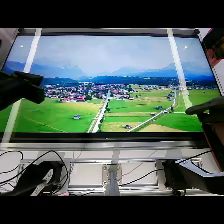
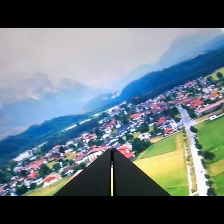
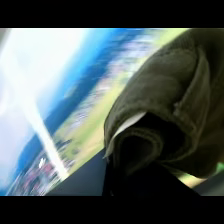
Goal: Fold the clothes and pants, and hang the long-sleeved shirts on hangers.
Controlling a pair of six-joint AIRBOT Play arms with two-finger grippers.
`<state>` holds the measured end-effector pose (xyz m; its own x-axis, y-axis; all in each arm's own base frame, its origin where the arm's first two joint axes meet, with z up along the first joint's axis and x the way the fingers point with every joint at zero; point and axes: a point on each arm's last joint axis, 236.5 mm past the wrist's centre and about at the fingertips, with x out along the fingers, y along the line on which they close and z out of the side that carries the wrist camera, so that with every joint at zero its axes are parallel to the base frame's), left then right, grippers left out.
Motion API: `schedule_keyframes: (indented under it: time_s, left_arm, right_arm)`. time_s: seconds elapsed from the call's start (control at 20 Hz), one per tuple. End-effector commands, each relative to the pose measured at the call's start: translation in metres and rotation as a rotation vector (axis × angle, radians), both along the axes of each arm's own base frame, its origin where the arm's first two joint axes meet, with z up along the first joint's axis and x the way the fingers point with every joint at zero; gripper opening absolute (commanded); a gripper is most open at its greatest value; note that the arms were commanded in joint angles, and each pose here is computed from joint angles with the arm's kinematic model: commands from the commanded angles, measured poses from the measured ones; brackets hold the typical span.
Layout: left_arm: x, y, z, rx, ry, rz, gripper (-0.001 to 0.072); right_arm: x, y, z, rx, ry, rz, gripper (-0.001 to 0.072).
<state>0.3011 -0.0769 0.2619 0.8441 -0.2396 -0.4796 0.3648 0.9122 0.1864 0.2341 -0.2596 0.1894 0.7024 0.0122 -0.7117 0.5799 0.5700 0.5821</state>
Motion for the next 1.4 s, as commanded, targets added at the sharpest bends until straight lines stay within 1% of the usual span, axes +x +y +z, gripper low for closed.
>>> schedule_keyframes:
  time_s: [0.0, 0.1, 0.25, 0.45, 0.6, 0.75, 0.8, 0.85, 0.9, 0.95, 1.0, 1.15, 1.25, 1.3, 1.35]
  left_arm:
    - [-0.011, 0.020, 0.017, 0.058, -0.071, 0.047, 0.0016]
    - [-0.011, 0.020, 0.017, 0.059, -0.070, 0.048, 0.0017]
    - [-0.009, 0.020, 0.015, 0.060, -0.065, 0.047, 0.0016]
    - [-0.007, 0.020, 0.013, 0.061, -0.058, 0.047, 0.0016]
    - [-0.003, 0.019, 0.008, 0.064, -0.042, 0.046, 0.0017]
    - [0.003, 0.016, 0.001, 0.066, -0.019, 0.043, 0.0017]
    - [0.005, 0.016, -0.001, 0.067, -0.013, 0.041, 0.0016]
    - [0.006, 0.015, -0.003, 0.069, -0.006, 0.041, 0.0016]
    - [0.008, 0.015, -0.005, 0.070, 0.000, 0.041, 0.0017]
    - [0.009, 0.015, -0.007, 0.071, 0.006, 0.040, 0.0017]
    - [0.011, 0.014, -0.009, 0.073, 0.011, 0.040, 0.0016]
    - [0.014, 0.014, -0.013, 0.076, 0.025, 0.040, 0.0017]
    - [0.014, 0.014, -0.013, 0.076, 0.026, 0.040, 0.0017]
    - [0.014, 0.014, -0.013, 0.076, 0.026, 0.040, 0.0017]
    - [0.014, 0.014, -0.013, 0.076, 0.026, 0.040, 0.0016]
  right_arm:
    - [-0.076, -0.037, -0.022, 0.026, 0.180, -0.271, 0.0050]
    - [-0.111, -0.052, -0.027, 0.013, 0.254, -0.405, 0.0050]
    - [-0.156, -0.065, -0.030, -0.010, 0.355, -0.542, 0.0049]
    - [-0.196, -0.099, -0.008, -0.151, 0.387, -0.697, 0.0049]
    - [-0.220, -0.112, -0.005, -0.222, 0.455, -0.752, 0.0049]
    - [-0.230, -0.119, -0.006, -0.252, 0.487, -0.774, 0.0051]
    - [-0.231, -0.125, -0.003, -0.274, 0.478, -0.783, 0.0078]
    - [-0.231, -0.131, 0.000, -0.298, 0.466, -0.794, 0.0260]
    - [-0.231, -0.132, 0.001, -0.304, 0.464, -0.797, 0.0563]
    - [-0.231, -0.132, 0.001, -0.303, 0.464, -0.796, 0.0692]
    - [-0.231, -0.132, 0.001, -0.302, 0.465, -0.796, 0.0674]
    - [-0.230, -0.131, 0.000, -0.296, 0.462, -0.793, 0.0672]
    - [-0.215, -0.133, 0.003, -0.288, 0.399, -0.780, 0.0668]
    - [-0.199, -0.135, 0.008, -0.285, 0.330, -0.765, 0.0590]
    - [-0.177, -0.135, 0.015, -0.276, 0.249, -0.736, 0.0345]
